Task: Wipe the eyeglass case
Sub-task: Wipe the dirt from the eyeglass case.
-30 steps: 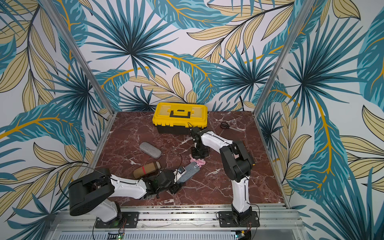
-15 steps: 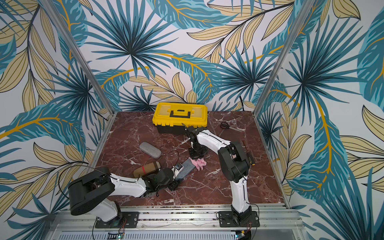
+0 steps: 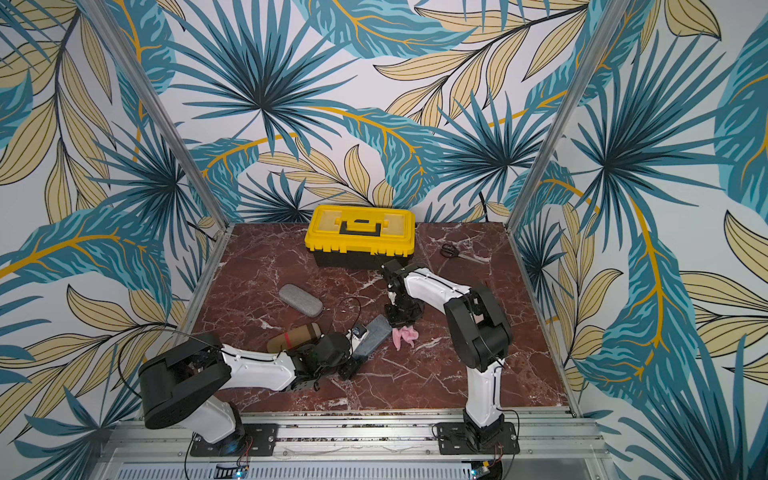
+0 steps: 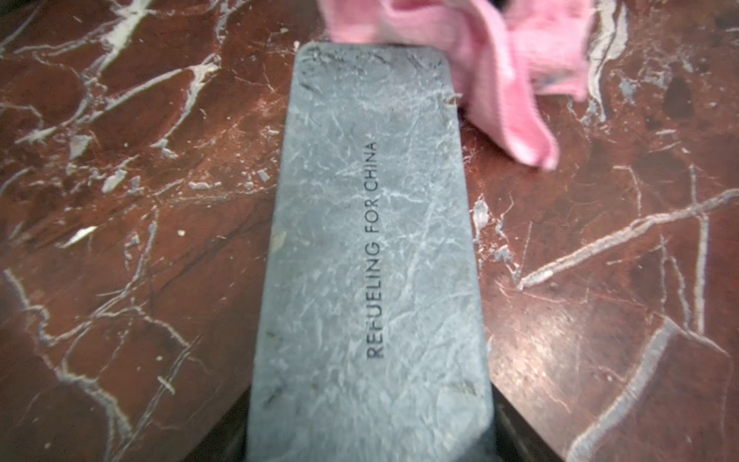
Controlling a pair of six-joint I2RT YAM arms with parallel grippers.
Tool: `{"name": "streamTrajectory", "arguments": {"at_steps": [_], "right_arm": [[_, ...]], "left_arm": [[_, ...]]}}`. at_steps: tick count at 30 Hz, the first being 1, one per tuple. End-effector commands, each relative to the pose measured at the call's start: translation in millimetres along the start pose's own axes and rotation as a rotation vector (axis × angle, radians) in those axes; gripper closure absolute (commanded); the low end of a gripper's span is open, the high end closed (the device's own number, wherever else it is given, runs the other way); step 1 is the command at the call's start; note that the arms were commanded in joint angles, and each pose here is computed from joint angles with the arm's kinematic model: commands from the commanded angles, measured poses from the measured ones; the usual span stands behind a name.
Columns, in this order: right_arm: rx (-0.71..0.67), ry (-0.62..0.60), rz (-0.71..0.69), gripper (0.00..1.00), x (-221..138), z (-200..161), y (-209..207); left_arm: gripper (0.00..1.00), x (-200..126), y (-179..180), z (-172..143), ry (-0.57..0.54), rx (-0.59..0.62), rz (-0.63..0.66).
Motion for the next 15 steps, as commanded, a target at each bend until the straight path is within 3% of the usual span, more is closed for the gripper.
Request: {"name": "streamTrajectory", "arguments": {"at_steps": [1,9,15], "right_arm": [[0.150,0.046,0.013,1.00,1,-11,-17],[0.326,-0.123,0.188,1.00,-14,37,15],[0.355,-0.110,0.291,1.00,-3,-4,51]], "left_arm": [[0.79,3,7,-12,0.082,-0.052,0.014],[0.79,10,-3,-7,0.076,-0.055,-0.083],[0.79,15,-8,-5,0.084,-0.072,-0.116]]}}
Point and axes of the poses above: each gripper's point midway between its finger pads, its own x axis out along the fingers, its own y axis along the line the jaws close on, z = x × y, the point moved 8 cm from there along -x, back along the fingers, and after that the axes turned 7 degrees about x, right-handed, at the moved point
